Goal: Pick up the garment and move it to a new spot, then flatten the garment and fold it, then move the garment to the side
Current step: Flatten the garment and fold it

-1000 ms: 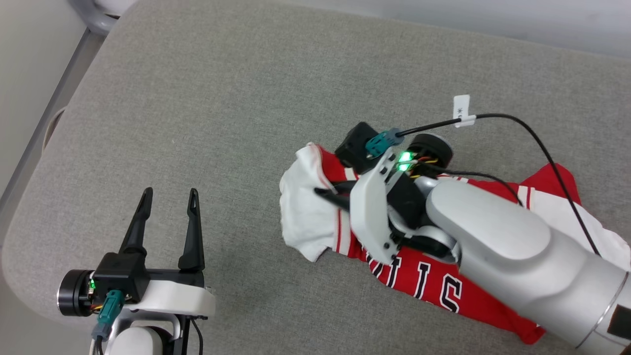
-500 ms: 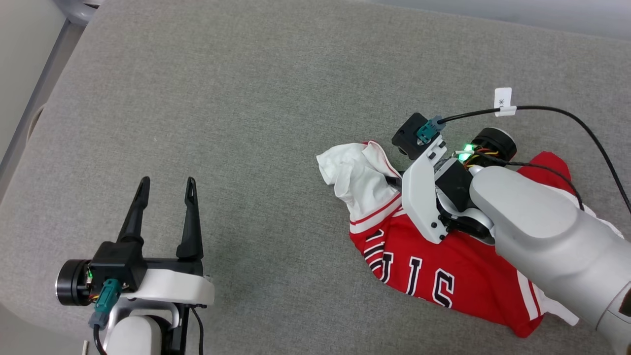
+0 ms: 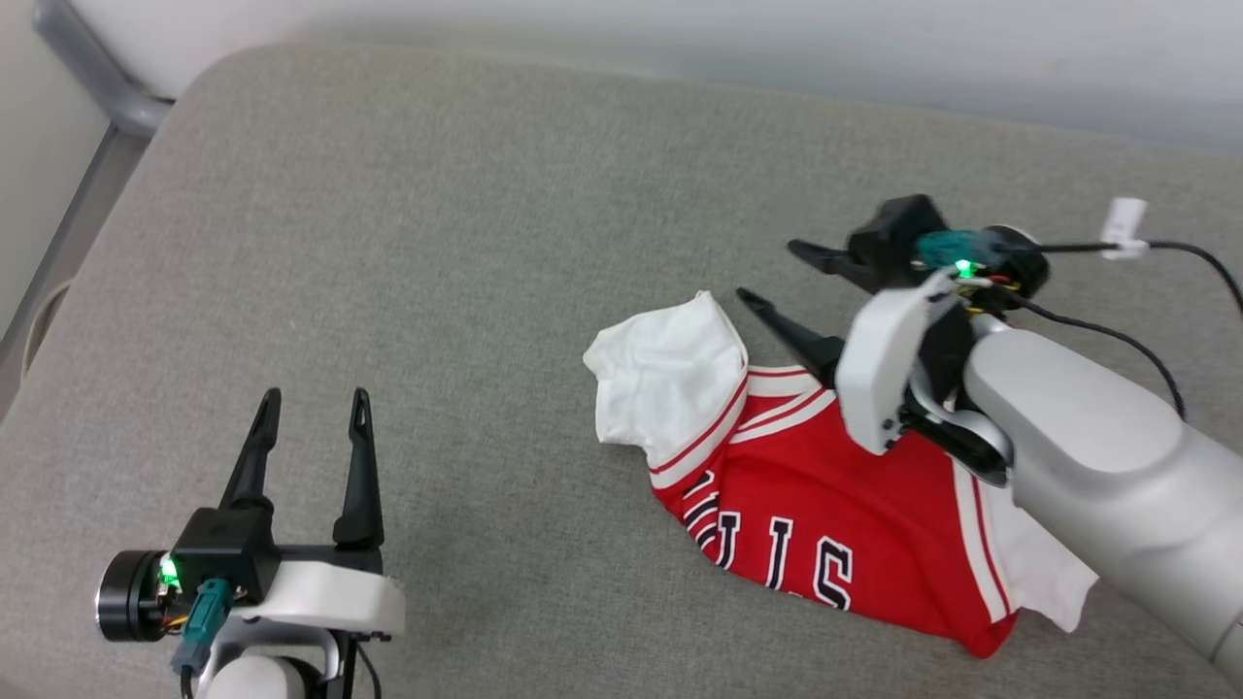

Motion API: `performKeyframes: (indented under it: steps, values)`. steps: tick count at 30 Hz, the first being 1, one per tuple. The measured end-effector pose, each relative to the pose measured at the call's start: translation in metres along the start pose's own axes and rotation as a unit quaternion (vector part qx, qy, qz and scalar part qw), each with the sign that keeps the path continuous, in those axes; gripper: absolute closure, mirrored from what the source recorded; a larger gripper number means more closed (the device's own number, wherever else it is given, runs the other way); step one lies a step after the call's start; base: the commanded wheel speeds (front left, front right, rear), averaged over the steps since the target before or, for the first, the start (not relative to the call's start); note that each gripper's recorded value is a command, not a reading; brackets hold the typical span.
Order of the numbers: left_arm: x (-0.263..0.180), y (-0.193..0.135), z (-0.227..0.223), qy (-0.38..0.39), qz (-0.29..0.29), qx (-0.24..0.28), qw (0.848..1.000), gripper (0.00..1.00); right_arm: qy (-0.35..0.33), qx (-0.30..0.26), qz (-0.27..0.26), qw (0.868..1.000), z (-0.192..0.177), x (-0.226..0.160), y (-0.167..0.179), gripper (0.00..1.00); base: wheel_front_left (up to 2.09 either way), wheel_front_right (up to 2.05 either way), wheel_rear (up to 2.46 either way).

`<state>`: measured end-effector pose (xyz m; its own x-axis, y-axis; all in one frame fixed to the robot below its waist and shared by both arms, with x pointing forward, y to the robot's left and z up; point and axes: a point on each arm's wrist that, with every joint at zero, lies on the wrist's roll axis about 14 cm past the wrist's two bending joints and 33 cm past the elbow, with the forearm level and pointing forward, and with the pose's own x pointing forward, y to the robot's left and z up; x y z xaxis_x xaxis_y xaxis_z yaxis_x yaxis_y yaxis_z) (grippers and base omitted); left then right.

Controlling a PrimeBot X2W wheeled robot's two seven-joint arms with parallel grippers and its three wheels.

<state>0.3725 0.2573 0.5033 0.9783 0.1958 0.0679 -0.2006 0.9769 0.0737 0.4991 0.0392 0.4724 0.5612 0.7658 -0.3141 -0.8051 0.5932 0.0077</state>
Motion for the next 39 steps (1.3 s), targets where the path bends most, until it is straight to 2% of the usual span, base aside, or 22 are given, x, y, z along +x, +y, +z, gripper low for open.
performKeyframes:
  steps: [3,8,12,21,27,29,33,36,39]
  values:
    - [-0.006,0.0,0.006,-0.008,-0.003,0.003,1.0,0.0,-0.063,-0.008,-0.034,0.997,0.021,-0.022,-0.017,0.0,0.0,0.0,0.0]
    - [-0.011,-0.002,0.016,-0.023,-0.014,0.005,1.0,0.0,-0.122,-0.033,-0.111,0.986,0.046,-0.064,-0.053,0.0,0.0,0.0,0.0]
    - [-0.012,-0.008,0.022,-0.033,-0.025,0.004,0.999,0.0,-0.195,-0.04,-0.18,0.963,0.075,-0.11,-0.078,0.0,0.0,0.0,0.0]
    - [-0.02,-0.016,0.025,-0.038,-0.039,0.001,0.999,0.0,-0.229,-0.035,-0.324,0.917,0.034,-0.207,-0.086,0.0,0.0,0.0,0.0]
    - [-0.023,-0.018,0.026,-0.039,-0.042,0.003,0.998,0.0,-0.217,-0.043,-0.377,0.899,0.034,-0.247,-0.093,0.0,0.0,0.0,0.0]
    - [-0.022,-0.019,0.026,-0.04,-0.043,0.004,0.998,0.0,-0.203,-0.048,-0.384,0.899,0.037,-0.254,-0.097,0.0,0.0,0.0,0.0]
    - [-0.02,-0.021,0.025,-0.038,-0.045,0.005,0.998,0.0,-0.129,-0.042,-0.37,0.919,0.028,-0.25,-0.101,0.0,0.0,0.0,0.0]
    - [-0.017,-0.022,0.021,-0.033,-0.047,0.006,0.998,0.0,-0.04,-0.027,-0.347,0.937,0.004,-0.241,-0.104,0.0,0.0,0.0,0.0]
    - [-0.012,-0.023,0.021,-0.032,-0.047,0.005,0.998,0.0,0.055,-0.003,-0.314,0.948,-0.025,-0.23,-0.104,0.0,0.0,0.0,0.0]
